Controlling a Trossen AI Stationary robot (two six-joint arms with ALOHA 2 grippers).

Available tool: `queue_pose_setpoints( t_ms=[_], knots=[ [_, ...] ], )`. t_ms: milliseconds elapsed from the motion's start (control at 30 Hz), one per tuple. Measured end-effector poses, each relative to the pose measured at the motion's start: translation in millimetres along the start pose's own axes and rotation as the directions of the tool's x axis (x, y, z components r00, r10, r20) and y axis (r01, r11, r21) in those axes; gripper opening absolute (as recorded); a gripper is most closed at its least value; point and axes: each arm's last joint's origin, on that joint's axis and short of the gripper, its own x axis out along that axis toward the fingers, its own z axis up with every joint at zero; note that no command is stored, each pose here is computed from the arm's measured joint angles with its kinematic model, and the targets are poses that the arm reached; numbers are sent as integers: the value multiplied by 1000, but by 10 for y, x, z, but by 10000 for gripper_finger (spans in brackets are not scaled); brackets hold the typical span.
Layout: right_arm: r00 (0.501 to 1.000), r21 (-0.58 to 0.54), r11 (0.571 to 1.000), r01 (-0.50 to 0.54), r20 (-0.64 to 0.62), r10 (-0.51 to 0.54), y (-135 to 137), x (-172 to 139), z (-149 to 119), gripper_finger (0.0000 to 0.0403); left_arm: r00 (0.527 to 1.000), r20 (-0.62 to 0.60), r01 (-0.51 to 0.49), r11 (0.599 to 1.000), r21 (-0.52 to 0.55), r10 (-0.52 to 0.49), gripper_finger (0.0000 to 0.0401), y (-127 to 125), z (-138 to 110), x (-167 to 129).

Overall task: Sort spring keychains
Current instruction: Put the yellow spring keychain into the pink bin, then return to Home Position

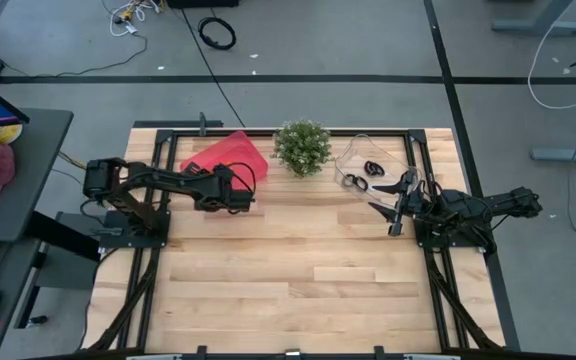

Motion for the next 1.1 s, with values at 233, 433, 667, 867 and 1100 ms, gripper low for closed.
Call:
queue_pose_setpoints(
  t_ms=[233, 433, 667, 867, 1100],
  knots=[
    [1000, 0, 1000, 0, 0, 0, 0, 0, 0, 222, 998, 24, 51, 998, -30, -50, 171, 77, 15, -63],
    [1000, 0, 1000, 0, 0, 0, 0, 0, 0, 222, 996, 78, 32, 999, -9, -32, 171, 80, 14, -106],
    [1000, 0, 1000, 0, 0, 0, 0, 0, 0, 222, 980, 196, -35, 999, 15, 31, 172, 66, 74, -117],
    [1000, 0, 1000, 0, 0, 0, 0, 0, 0, 222, 974, 224, 26, 999, -20, -21, 172, 3, 133, -129],
    [1000, 0, 1000, 0, 0, 0, 0, 0, 0, 222, 950, 253, 171, 983, 61, -181, 172, -137, 203, -211]
  ],
)
